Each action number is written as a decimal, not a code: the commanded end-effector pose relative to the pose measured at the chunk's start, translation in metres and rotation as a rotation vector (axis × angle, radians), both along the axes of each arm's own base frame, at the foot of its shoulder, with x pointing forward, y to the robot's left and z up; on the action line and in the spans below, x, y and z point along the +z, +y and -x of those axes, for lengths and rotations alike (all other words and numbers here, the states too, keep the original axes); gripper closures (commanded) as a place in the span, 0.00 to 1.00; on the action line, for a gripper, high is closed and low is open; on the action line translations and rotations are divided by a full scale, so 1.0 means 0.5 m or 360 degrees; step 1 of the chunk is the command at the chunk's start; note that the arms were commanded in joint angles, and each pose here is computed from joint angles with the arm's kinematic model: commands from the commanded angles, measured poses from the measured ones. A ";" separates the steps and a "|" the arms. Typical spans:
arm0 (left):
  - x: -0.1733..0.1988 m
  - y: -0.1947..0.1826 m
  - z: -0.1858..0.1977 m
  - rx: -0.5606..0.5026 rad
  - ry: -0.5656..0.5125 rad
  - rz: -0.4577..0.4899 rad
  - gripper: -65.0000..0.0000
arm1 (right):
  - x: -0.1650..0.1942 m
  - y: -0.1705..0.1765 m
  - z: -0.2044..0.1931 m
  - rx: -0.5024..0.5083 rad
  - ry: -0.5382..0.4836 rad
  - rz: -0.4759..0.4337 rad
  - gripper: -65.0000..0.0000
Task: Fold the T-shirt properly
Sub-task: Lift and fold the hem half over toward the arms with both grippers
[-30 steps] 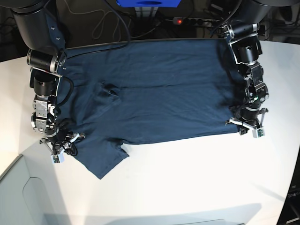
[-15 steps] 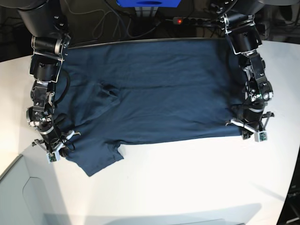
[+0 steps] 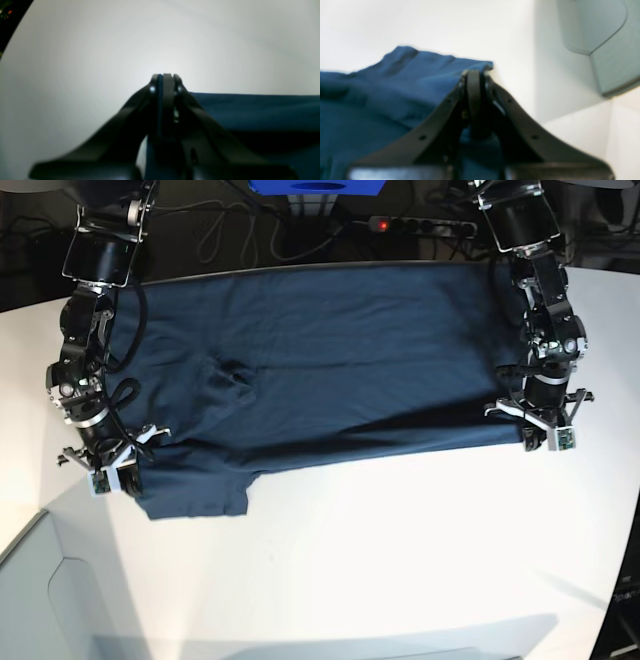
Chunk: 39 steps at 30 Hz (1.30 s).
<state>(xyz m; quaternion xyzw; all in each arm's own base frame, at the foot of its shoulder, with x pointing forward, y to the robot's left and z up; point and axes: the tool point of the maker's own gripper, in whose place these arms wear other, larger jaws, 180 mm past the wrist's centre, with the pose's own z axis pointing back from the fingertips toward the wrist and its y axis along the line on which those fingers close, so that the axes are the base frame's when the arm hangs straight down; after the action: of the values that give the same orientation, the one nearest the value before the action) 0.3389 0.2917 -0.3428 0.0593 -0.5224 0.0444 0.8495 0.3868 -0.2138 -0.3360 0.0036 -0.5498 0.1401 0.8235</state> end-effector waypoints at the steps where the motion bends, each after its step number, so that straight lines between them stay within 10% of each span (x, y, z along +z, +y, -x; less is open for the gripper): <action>1: 0.050 0.000 -0.015 -0.0022 -0.0135 -0.0006 1.00 | 0.047 0.007 -0.004 0.0055 -0.0111 -0.0002 1.00; 39: -0.020 -0.001 0.165 0.0173 -0.0047 0.0316 1.00 | -0.043 -0.037 0.201 0.0037 0.0177 0.0104 1.00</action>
<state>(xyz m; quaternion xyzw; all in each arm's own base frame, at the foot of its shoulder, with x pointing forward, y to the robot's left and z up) 0.2511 0.2868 -0.3658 -0.0020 -0.5030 0.1470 0.8517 0.2809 -0.2311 -0.3699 -0.0075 -0.4795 0.1605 0.8627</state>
